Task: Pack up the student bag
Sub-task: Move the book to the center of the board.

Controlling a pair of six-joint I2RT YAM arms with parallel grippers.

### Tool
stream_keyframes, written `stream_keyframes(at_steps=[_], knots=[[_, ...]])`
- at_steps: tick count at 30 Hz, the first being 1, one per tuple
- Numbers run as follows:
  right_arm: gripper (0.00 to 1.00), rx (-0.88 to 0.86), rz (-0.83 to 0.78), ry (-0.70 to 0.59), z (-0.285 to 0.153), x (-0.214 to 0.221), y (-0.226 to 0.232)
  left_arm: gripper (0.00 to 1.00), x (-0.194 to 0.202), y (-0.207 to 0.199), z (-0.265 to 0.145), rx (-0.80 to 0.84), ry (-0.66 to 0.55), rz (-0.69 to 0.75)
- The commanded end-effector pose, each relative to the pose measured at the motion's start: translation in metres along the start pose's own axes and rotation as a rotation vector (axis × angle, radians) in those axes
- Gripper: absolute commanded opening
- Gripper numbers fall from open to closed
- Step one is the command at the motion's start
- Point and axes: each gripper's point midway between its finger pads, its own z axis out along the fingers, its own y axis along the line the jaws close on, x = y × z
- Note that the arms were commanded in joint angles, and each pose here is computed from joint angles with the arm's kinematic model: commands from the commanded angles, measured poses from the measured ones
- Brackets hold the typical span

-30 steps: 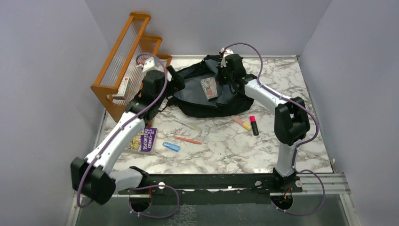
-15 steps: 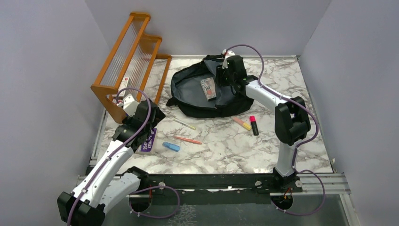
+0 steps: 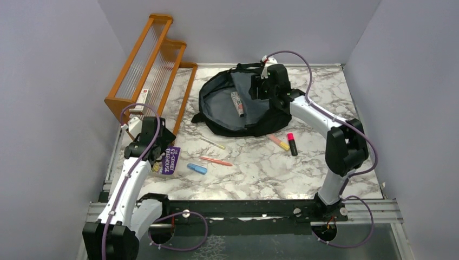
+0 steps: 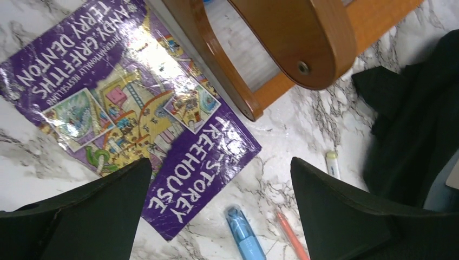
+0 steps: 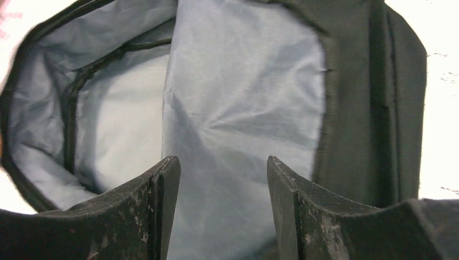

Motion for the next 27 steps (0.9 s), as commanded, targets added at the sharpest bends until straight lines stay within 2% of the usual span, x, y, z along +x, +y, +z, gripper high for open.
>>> stream_keyframes(at_steps=[1, 7, 11, 19, 27], knots=[[0.65, -0.006, 0.046, -0.088, -0.028, -0.028, 0.001, 0.99, -0.022, 0.005, -0.004, 0.001, -0.021, 0.036], [0.66, -0.113, 0.070, -0.121, -0.057, -0.044, 0.031, 0.99, -0.053, 0.036, 0.007, -0.108, -0.057, -0.002], [0.66, -0.194, 0.076, -0.102, -0.067, -0.034, 0.054, 0.99, -0.063, 0.052, 0.019, -0.148, -0.100, 0.030], [0.67, -0.310, 0.080, -0.029, -0.076, -0.003, 0.089, 0.99, -0.082, 0.044, 0.032, -0.013, -0.217, 0.075], [0.68, -0.352, 0.089, -0.029, -0.085, 0.006, 0.101, 0.99, -0.072, 0.044, 0.064, 0.022, -0.204, 0.106]])
